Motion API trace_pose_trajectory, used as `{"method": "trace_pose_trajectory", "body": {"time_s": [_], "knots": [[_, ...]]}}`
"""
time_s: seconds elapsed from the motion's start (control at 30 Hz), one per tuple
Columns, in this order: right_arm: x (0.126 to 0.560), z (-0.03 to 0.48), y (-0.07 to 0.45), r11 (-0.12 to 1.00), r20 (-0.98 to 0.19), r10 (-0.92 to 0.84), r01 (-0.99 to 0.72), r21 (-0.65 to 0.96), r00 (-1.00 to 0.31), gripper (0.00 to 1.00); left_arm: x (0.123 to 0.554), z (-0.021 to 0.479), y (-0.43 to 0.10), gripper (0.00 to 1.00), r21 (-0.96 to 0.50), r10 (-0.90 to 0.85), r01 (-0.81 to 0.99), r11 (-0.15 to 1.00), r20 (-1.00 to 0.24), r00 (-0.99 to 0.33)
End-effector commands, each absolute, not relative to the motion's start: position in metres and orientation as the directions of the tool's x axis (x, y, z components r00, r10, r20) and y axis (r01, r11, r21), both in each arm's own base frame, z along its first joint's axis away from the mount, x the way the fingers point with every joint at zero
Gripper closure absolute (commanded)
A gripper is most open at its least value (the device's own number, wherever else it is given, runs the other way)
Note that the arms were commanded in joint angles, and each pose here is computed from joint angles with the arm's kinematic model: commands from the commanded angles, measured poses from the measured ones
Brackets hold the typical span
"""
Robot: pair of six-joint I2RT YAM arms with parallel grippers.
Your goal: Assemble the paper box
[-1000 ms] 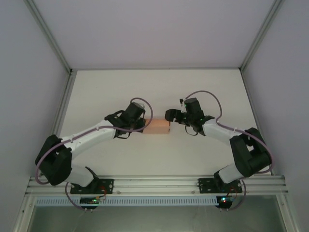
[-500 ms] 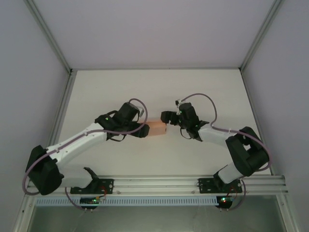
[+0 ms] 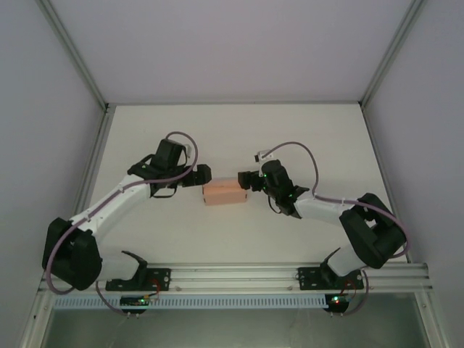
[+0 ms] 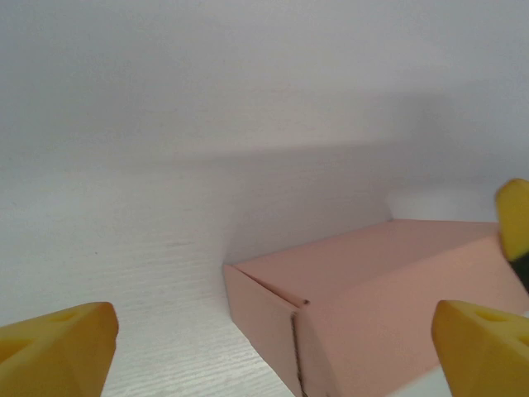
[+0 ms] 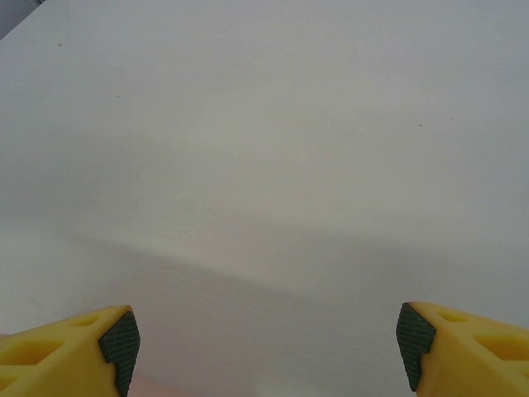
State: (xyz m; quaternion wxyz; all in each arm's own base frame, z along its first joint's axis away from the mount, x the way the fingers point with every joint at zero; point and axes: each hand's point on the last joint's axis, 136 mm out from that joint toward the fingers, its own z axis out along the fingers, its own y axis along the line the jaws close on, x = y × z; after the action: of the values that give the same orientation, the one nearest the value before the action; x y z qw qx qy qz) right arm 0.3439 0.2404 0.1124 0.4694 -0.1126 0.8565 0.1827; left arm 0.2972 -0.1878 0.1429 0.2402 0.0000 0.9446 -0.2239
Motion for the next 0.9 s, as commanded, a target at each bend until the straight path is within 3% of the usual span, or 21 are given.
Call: {"method": "trace_pose_trajectory", "body": {"time_s": [0.0, 0.17, 0.3, 0.67, 0.87], "knots": [[0.309, 0.038, 0.207, 0.92, -0.712, -0.277, -0.392, -0.003, -0.646, 0.16, 0.292, 0.135, -0.206, 0.1, -0.529, -0.096, 0.155, 0.834, -0.417, -0.904], [0.306, 0.034, 0.208, 0.909, -0.706, -0.29, -0.417, 0.009, -0.646, 0.15, 0.285, 0.114, -0.205, 0.27, -0.57, -0.102, 0.136, 0.81, -0.367, -0.925], [0.306, 0.029, 0.208, 0.904, -0.703, -0.292, -0.426, 0.017, -0.648, 0.15, 0.278, 0.099, -0.206, 0.33, -0.62, -0.121, 0.125, 0.775, -0.339, -0.933], [0.297, 0.01, 0.215, 0.849, -0.711, -0.309, -0.52, 0.093, -0.632, 0.24, 0.255, 0.056, -0.2, 0.74, -0.623, -0.075, 0.233, 0.747, -0.427, -0.901], [0.294, 0.005, 0.217, 0.829, -0.736, -0.319, -0.552, 0.089, -0.598, 0.33, 0.248, 0.044, -0.197, 0.82, -0.626, -0.085, 0.267, 0.733, -0.474, -0.876]]}}
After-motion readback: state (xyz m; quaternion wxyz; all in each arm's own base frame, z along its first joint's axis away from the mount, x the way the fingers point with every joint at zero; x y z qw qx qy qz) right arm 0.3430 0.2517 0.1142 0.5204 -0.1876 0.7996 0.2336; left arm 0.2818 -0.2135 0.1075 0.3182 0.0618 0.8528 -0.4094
